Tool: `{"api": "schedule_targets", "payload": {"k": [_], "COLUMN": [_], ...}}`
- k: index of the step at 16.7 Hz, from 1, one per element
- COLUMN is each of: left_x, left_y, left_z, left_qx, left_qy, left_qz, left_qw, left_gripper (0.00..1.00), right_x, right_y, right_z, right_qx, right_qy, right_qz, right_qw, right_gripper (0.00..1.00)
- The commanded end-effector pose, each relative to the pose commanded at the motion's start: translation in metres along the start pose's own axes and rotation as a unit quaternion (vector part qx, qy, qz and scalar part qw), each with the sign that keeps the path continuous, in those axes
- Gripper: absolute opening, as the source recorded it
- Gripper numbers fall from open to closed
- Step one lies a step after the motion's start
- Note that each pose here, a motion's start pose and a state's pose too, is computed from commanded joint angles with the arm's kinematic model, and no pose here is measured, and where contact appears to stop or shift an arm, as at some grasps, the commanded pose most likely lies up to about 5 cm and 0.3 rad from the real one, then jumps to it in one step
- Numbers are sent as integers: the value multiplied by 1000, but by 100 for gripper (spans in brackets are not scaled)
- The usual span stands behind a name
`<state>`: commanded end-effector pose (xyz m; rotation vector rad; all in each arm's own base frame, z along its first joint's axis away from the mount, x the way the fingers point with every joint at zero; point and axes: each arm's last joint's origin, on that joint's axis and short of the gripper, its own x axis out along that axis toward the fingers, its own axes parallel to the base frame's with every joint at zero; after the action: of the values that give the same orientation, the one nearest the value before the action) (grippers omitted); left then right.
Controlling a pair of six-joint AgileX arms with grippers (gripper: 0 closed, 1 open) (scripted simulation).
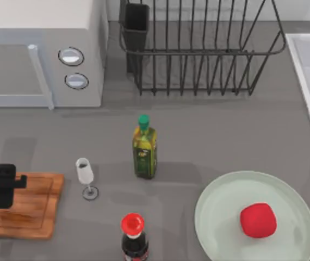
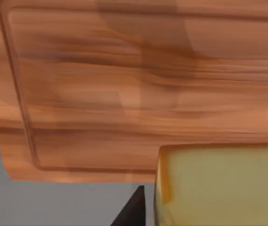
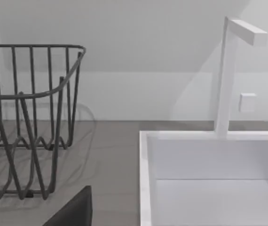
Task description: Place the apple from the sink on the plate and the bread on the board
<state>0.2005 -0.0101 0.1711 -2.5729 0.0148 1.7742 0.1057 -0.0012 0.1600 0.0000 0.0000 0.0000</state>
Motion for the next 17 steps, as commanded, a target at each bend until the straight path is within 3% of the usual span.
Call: {"api": "schedule_targets", "payload": {"k": [17], "left_x": [40], "left_y": [1], "left_z": [-2], "left_qx": [1], "left_qy": [12], "left_qz": [1], "left_qw": [1000], "left_gripper": [0], "right_x": [0], "right_y": [0], "right_z": [0], "right_qx": [0], "right_qy": [0], "right_qz": [0], "right_qw": [1000], "right_gripper": [100]}}
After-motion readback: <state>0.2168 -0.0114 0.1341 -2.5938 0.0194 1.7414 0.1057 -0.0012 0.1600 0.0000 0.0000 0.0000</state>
